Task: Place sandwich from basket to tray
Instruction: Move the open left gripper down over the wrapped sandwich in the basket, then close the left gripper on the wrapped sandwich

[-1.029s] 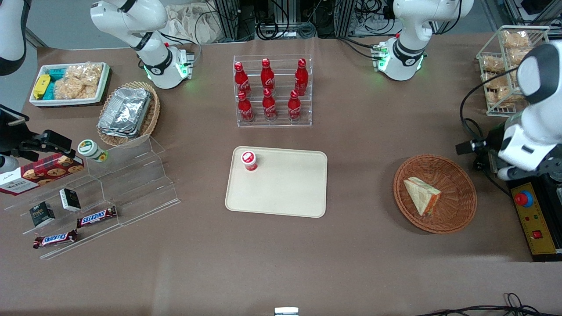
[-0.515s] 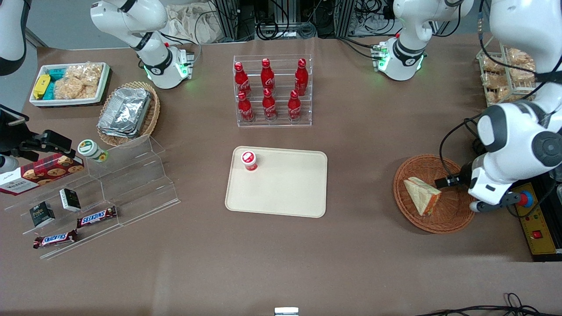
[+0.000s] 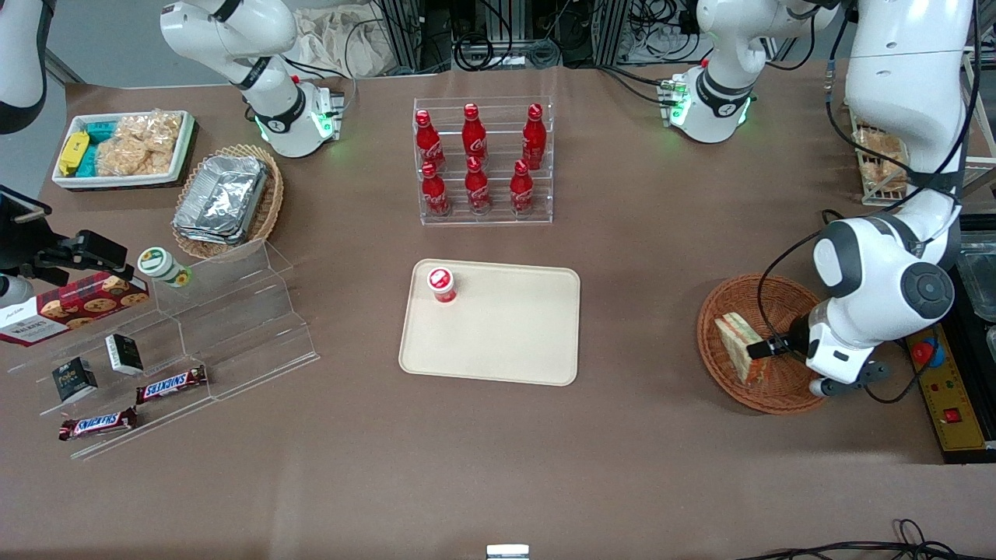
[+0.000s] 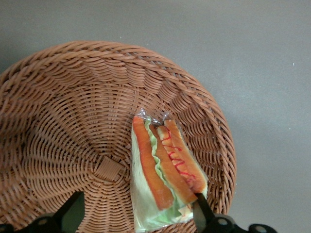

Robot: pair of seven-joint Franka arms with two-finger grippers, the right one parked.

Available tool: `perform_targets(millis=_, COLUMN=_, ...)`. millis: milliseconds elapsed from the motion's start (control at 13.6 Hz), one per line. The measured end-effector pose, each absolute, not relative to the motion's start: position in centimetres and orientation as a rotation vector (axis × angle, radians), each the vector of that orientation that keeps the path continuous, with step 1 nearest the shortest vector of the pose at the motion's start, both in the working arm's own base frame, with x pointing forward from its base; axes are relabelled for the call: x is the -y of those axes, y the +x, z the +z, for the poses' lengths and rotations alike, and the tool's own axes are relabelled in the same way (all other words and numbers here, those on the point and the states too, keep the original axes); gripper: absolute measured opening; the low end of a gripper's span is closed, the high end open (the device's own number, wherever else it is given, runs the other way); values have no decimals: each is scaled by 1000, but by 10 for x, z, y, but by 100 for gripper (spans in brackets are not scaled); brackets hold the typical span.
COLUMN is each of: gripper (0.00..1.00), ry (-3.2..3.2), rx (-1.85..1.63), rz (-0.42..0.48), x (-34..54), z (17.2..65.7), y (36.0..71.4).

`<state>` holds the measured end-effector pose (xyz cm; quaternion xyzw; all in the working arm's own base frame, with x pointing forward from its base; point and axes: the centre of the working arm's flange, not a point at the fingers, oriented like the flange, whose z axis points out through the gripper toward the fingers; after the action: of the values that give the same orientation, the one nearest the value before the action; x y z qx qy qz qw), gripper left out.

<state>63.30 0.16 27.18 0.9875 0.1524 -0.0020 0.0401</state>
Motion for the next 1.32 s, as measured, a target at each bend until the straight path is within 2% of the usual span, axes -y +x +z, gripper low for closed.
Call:
perform_targets(millis=294, gripper=100, ry=3024, rx=-466, rz=9, x=-1, z=276, y=635)
perform_targets(millis=809, gripper=100, ry=3006, rx=-468, rz=35, x=-1, z=312, y=638)
perform_targets(millis=1029, gripper=100, ry=3007, rx=-475, rz=16, x=-1, z=294, y=638)
perform_targets(millis=1324, gripper=100, ry=3012, rx=-467, rz=39, x=7, z=251, y=642)
